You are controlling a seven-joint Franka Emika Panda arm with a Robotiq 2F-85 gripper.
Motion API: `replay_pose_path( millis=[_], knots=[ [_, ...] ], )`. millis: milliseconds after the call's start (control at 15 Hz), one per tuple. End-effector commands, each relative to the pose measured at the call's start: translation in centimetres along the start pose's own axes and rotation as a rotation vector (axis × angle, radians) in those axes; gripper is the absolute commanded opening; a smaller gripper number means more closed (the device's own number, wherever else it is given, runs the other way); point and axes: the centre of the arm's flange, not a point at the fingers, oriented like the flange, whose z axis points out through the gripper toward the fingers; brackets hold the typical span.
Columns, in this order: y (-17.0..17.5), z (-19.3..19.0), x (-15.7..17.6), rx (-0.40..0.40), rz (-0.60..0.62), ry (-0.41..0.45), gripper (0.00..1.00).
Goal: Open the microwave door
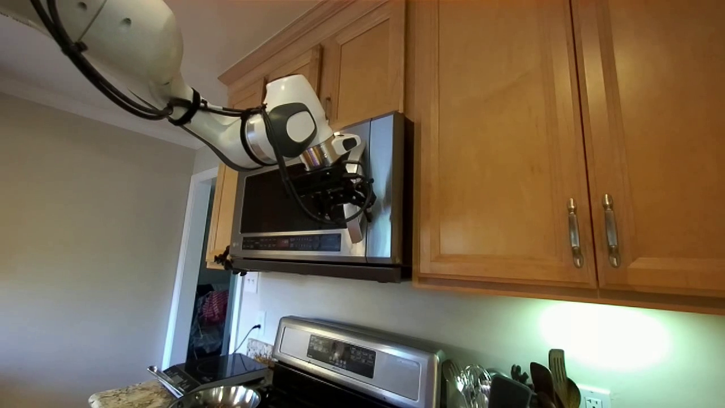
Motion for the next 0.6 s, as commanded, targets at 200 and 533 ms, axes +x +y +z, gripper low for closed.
replay_pose_path(
  millis=[200,533],
  knots=[
    [-0.6,0.4,2.8,0.036,0.013,0.073,1.00],
    [-0.6,0.9,3.7,0.061,0.038,0.087,0.74]
  ],
)
